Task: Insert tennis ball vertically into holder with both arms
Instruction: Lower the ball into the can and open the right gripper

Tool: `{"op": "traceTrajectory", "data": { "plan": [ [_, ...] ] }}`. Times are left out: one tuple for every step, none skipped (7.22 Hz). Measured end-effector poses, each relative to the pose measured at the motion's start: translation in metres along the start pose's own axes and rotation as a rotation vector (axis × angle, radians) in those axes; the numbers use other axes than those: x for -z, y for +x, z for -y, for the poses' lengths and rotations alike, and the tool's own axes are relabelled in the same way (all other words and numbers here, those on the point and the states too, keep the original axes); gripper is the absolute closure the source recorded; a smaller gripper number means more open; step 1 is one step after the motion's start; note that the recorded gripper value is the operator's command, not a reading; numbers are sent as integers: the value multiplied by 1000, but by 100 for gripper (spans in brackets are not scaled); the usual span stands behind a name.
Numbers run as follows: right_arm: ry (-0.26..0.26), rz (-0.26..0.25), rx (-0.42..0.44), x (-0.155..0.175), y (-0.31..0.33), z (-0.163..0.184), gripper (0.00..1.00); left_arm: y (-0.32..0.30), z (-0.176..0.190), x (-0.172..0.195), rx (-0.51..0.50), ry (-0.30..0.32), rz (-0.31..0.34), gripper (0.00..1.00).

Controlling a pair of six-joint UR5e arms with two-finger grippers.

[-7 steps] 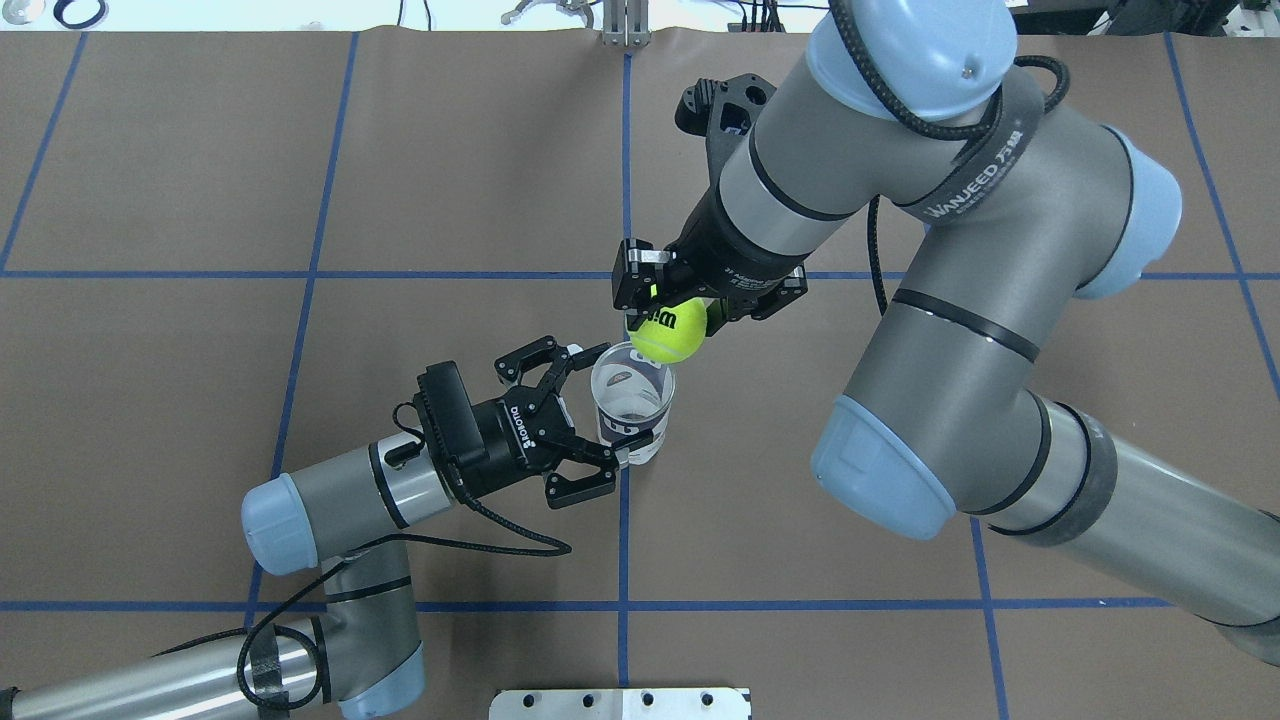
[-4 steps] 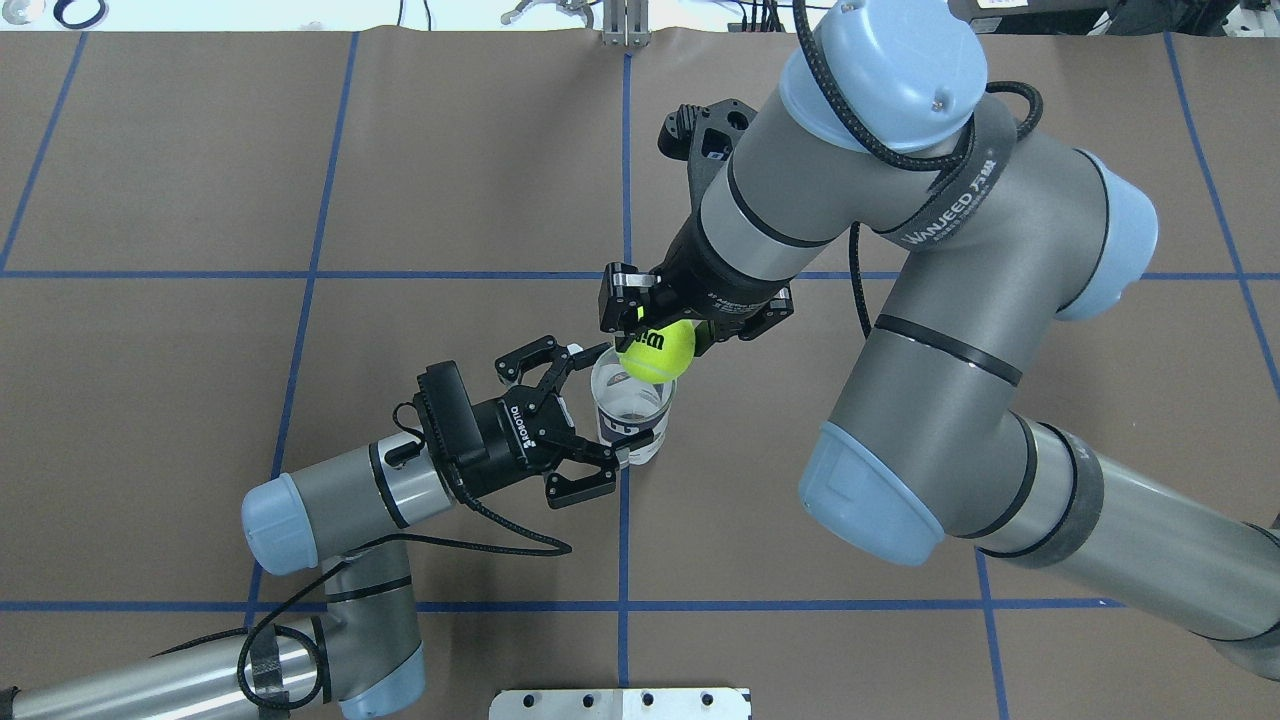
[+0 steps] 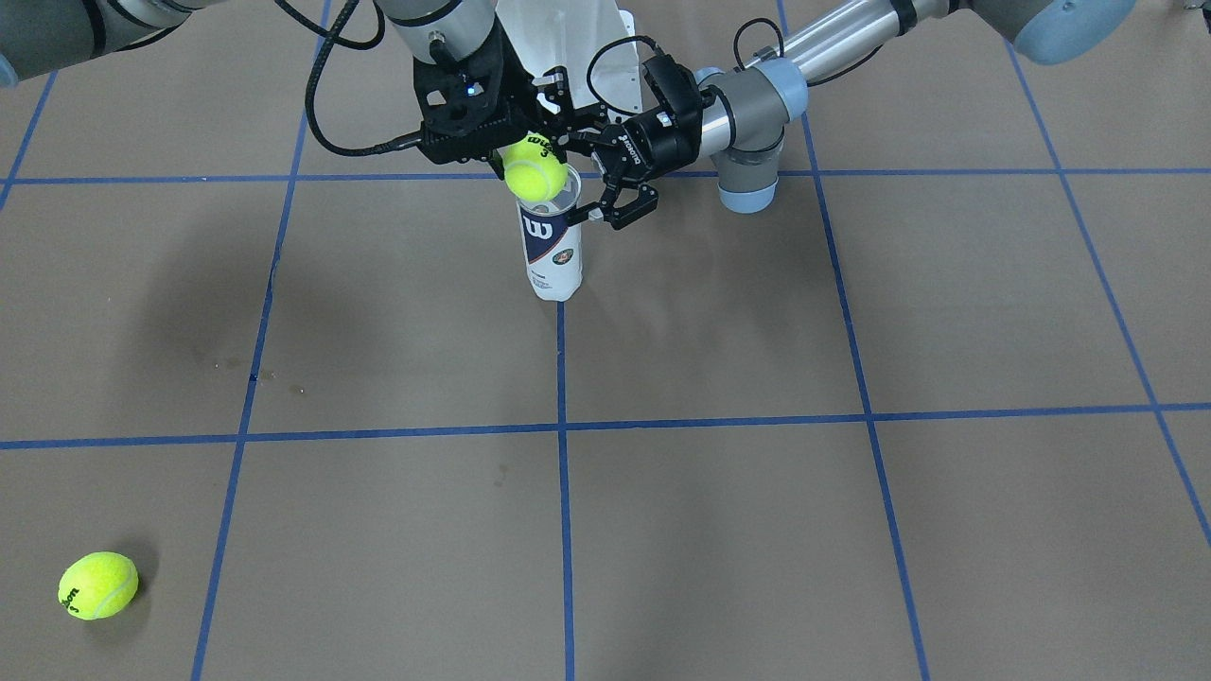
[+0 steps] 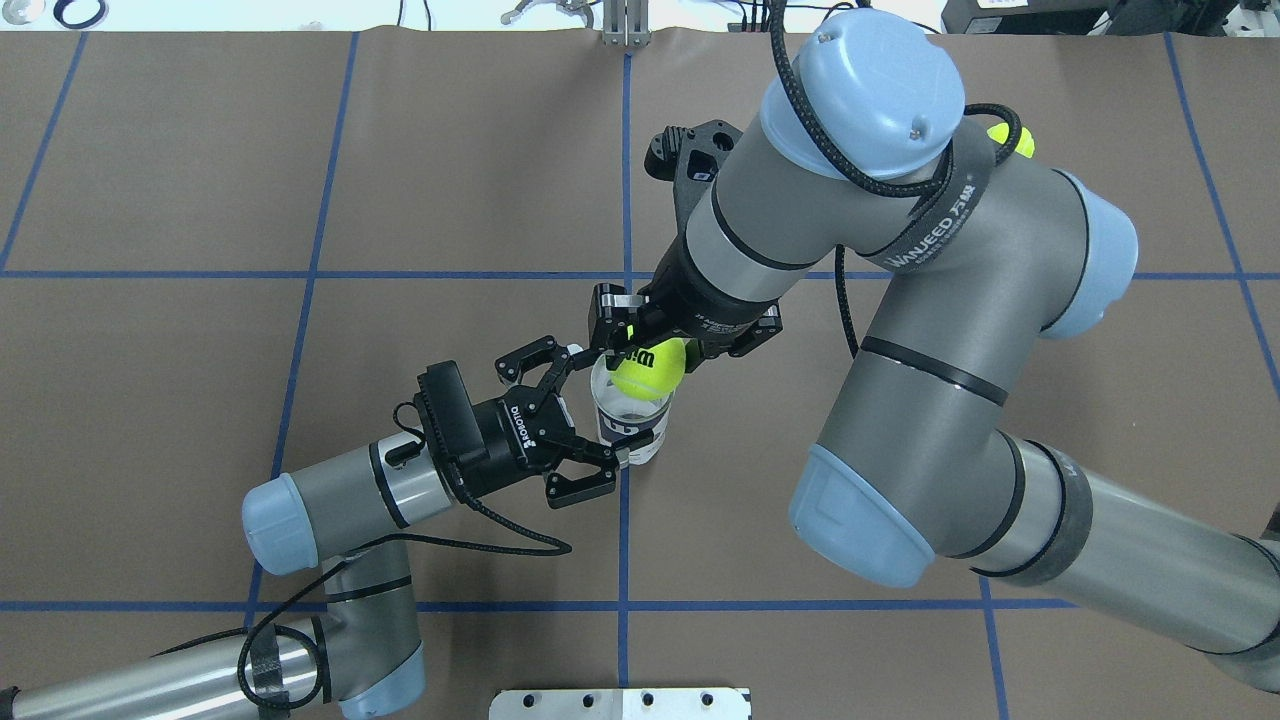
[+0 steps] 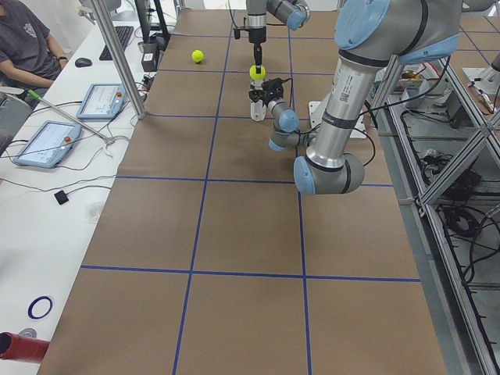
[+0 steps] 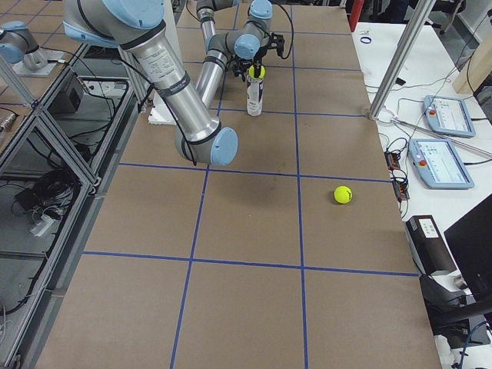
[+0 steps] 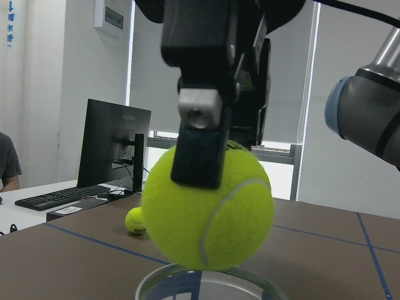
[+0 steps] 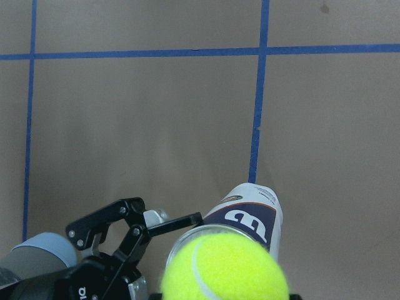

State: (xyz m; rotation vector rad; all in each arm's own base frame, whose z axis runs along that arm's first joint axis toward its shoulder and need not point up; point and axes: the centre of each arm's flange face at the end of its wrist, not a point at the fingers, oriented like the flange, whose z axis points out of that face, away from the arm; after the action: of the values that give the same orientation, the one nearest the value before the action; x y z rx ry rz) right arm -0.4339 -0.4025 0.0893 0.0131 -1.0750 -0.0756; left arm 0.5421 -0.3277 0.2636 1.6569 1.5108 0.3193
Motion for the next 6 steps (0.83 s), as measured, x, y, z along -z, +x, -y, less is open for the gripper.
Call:
{"op": "traceTrajectory", "data": {
  "plan": [
    [-1,0,3,-1,-1,-2,75,0,0,0,1,0,1,1],
    [-1,0,5,-2,-2,-3,36,0,0,0,2,0,1,1],
    [-2,0,6,-3,-2,-4,1,0,0,0,4,1,1,1],
    [-3,-1,6,-3,-3,-4,0,0,0,0,6,1,1,1],
    [-3,-2,6,-4,-3,-4,0,0,1,-1,7,2,0,1],
    [-3,-1,6,-3,-3,-4,0,0,1,-1,8,3,0,1]
  ]
}}
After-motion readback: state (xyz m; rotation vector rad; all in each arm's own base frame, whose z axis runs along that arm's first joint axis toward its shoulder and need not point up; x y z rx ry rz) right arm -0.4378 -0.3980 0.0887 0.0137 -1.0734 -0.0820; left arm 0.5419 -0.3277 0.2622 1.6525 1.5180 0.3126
